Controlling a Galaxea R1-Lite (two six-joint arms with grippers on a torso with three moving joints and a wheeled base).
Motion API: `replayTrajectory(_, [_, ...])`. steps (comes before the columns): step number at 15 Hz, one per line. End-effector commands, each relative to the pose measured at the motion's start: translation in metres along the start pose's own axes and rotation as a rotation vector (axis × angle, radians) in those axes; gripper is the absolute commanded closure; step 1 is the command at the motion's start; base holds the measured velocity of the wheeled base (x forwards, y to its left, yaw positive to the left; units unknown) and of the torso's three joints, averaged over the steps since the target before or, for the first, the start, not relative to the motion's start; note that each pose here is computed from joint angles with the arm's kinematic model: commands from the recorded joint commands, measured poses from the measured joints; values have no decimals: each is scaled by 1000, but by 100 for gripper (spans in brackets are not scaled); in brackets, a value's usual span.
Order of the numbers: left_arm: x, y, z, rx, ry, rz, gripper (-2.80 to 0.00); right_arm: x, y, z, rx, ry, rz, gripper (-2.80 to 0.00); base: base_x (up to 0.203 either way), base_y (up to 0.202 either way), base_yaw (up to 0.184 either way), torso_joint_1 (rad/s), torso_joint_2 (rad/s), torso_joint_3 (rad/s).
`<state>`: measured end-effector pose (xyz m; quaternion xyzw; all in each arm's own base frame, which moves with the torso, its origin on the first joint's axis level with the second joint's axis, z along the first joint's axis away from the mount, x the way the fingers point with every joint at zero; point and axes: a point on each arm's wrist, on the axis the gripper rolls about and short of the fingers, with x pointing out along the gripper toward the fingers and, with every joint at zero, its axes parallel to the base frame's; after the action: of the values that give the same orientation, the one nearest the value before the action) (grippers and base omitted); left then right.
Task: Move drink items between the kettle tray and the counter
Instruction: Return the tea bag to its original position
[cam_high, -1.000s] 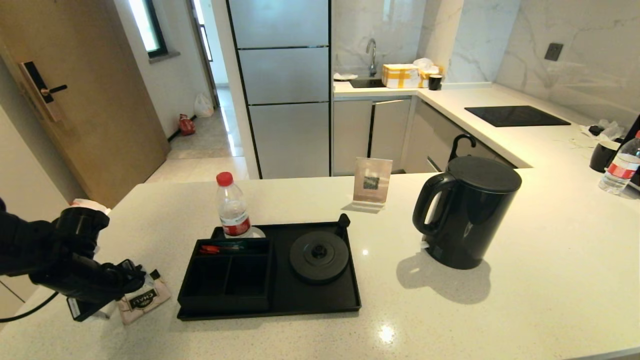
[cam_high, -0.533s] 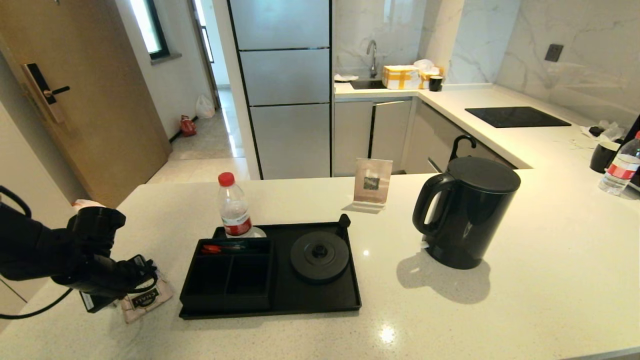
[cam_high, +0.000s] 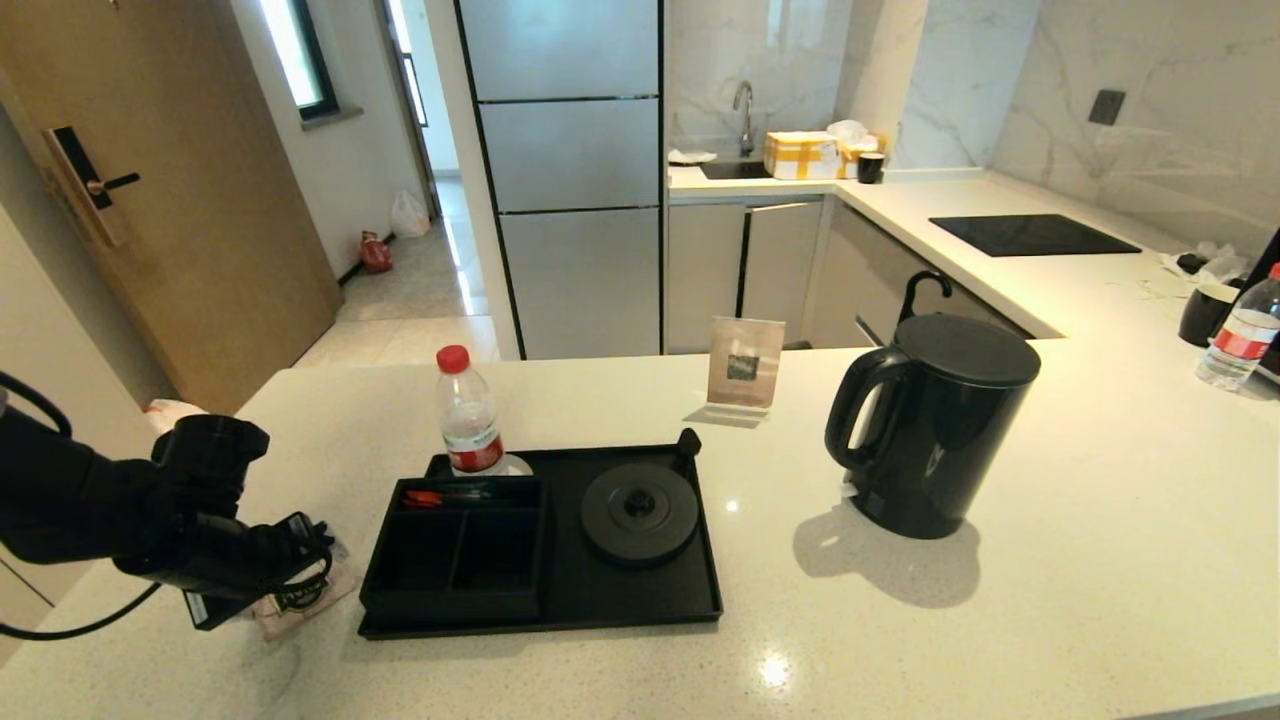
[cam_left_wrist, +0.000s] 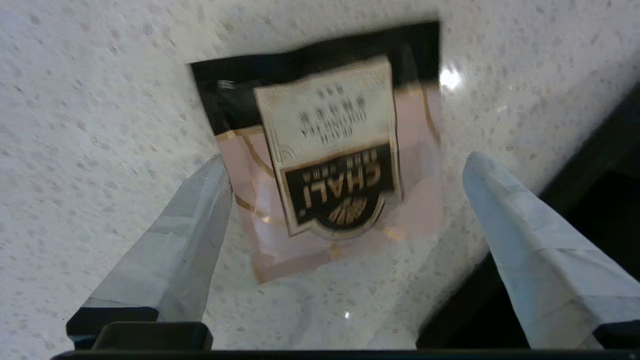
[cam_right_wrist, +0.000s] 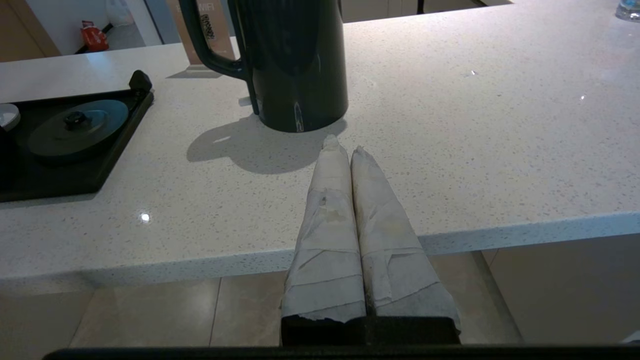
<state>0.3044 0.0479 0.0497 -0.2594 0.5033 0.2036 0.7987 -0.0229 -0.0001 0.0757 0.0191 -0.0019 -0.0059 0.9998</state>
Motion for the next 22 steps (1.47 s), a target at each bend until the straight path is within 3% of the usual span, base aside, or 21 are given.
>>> replayTrajectory(1, [1, -2, -1, 1, -1, -1, -280, 0, 0, 0, 0, 1, 0, 0, 0, 0, 0, 0, 0, 0])
replayTrajectory(2, [2, -2, -1, -1, 0, 1, -280, 0, 0, 0, 0, 1, 0, 0, 0, 0, 0, 0, 0, 0])
replayTrajectory(3, [2, -2, -1, -3, 0, 1, 0, 0, 0, 0, 0, 1, 0, 0, 0, 0, 0, 0, 0, 0])
replayTrajectory(18, [-2, -3, 2, -21, -22, -12, 0, 0, 0, 0, 0, 1, 0, 0, 0, 0, 0, 0, 0, 0])
replayTrajectory(19, [-7, -3, 4, -34, -49, -26, 0, 0, 0, 0, 0, 1, 0, 0, 0, 0, 0, 0, 0, 0])
replayTrajectory(22, [-27, -3, 4, -54, -218, -170, 0, 0, 0, 0, 0, 1, 0, 0, 0, 0, 0, 0, 0, 0])
